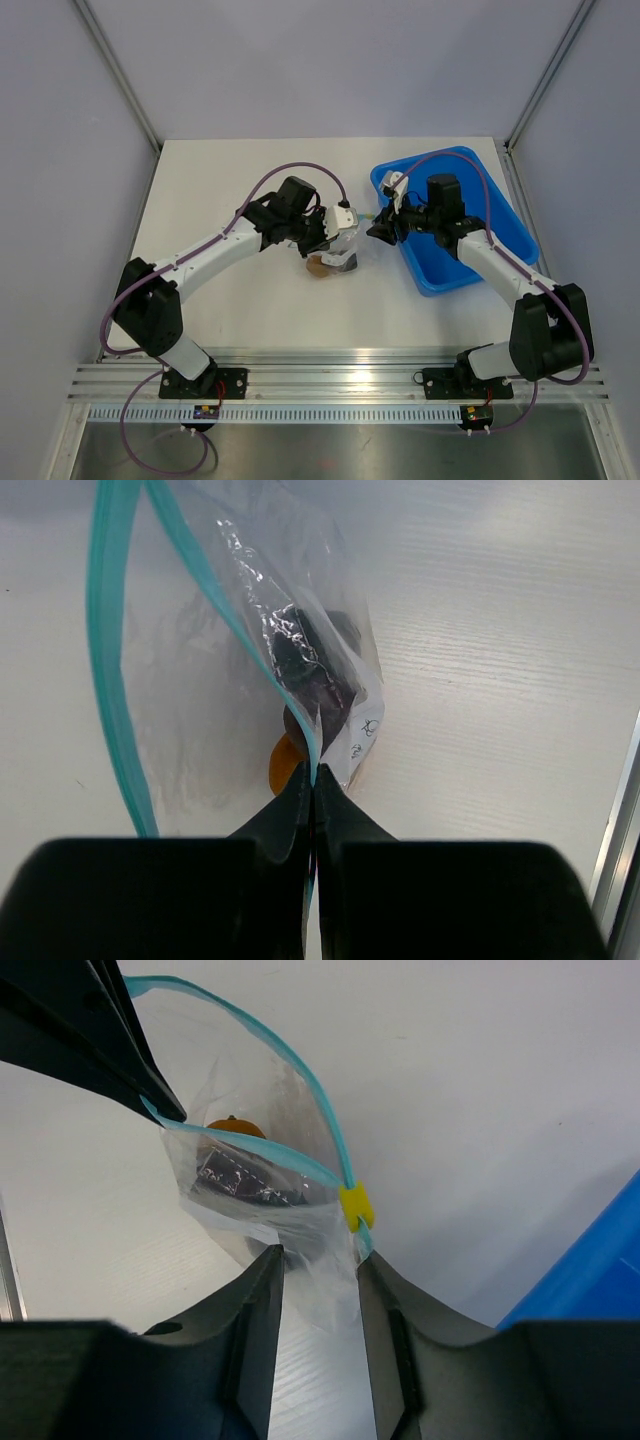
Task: Place the food in the zip-top bag and seal the zipper
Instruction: Adjust the zipper food storage bag at the center of the board.
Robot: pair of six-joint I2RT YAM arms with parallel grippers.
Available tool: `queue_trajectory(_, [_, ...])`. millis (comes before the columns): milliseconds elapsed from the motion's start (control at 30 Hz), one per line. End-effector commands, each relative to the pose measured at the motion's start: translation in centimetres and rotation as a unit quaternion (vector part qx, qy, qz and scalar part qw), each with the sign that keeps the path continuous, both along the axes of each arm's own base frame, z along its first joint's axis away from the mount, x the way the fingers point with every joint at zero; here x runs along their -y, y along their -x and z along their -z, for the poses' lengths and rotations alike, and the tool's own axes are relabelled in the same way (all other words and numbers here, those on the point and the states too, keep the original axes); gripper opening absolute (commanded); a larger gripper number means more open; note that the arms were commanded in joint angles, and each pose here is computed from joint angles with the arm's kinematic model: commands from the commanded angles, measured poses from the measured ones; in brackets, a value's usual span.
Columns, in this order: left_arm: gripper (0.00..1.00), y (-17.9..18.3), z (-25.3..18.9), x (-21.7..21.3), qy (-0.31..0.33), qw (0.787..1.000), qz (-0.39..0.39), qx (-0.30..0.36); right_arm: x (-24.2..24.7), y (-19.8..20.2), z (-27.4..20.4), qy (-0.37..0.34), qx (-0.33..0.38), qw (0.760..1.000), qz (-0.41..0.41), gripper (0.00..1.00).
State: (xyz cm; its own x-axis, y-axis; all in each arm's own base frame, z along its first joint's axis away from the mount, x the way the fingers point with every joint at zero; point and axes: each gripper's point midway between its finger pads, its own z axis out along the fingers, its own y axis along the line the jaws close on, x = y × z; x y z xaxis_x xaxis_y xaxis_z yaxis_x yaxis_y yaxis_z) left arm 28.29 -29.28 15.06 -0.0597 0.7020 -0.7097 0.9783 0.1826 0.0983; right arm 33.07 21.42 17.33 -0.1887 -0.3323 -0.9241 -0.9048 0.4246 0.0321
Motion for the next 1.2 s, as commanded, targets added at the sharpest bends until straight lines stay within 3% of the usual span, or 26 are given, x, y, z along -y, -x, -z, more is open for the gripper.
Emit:
queue_trajectory(0, [0.0,-0.3,-2.1,0.9,0.03,0.999,0.017,0.018,-1.2,-0.4,-3.0,-0.028,0.032,0.998,-0.036,0.41])
queue_trajectory(200, [0.0,-0.3,-2.4,1.0,0.032,0.999,0.019,0.02,-1.4,-0.2,-2.0,-0.025,0.008,0.999,-0.042,0.2])
queue_trajectory(400, [0.0,-0.4,-2.6,1.0,0.032,0.999,0.017,0.022,-1.1,-0.1,-2.4,-0.025,0.016,0.999,-0.032,0.1])
queue_trajectory(467, [0.0,-0.4,-2.6,1.0,0.032,0.999,0.018,0.022,-0.9,-0.2,-2.2,-0.023,0.015,0.999,-0.027,0.01])
queue_trajectory(700, [0.0,-0.1,-3.7,0.9,0.034,0.999,0.024,0.02,-0.3,0.0,-1.6,-0.023,0.01,1.0,0.007,0.0])
queue_trajectory(867, [0.22,-0.1,-6.3,0.9,0.039,0.998,0.024,0.032,0.0,0.5,-2.0,-0.03,0.018,0.999,0.018,0.0])
queue_trajectory(1100, [0.36,-1.0,-7.7,1.5,0.052,0.998,0.015,0.043,0.1,1.3,-2.8,-0.04,0.022,0.999,0.016,0.0])
queue_trajectory(1167, [0.45,-1.1,-8.7,2.2,0.072,0.996,0.019,0.043,0.1,1.6,-2.9,-0.042,0.024,0.999,0.014,0.0])
